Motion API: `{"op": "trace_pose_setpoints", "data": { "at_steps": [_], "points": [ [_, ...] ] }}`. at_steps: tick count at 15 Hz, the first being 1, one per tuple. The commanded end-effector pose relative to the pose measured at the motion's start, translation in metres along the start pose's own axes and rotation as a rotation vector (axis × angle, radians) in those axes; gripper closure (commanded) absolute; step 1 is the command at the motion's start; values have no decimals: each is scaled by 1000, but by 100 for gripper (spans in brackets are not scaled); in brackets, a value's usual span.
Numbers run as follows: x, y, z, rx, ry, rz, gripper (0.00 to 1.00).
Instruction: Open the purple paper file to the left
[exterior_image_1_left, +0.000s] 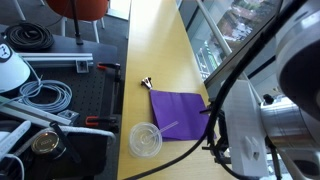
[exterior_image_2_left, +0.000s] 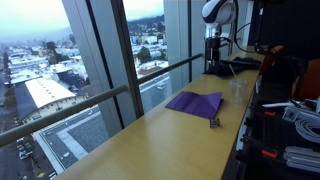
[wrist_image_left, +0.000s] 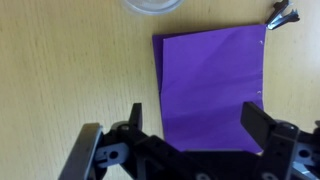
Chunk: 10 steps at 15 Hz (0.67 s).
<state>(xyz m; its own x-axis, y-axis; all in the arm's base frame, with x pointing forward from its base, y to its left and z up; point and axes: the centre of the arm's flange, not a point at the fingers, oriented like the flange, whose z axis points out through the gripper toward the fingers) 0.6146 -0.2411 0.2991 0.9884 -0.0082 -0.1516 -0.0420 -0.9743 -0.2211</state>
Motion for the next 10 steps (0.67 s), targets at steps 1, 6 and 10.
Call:
{"op": "trace_pose_setpoints", "data": {
  "at_steps": [1, 6, 10],
  "points": [
    [42, 42, 2, 63, -67, 6, 0],
    [54, 47, 37, 118, -45, -24, 0],
    [56, 40, 76, 130, -75, -36, 0]
  ]
}}
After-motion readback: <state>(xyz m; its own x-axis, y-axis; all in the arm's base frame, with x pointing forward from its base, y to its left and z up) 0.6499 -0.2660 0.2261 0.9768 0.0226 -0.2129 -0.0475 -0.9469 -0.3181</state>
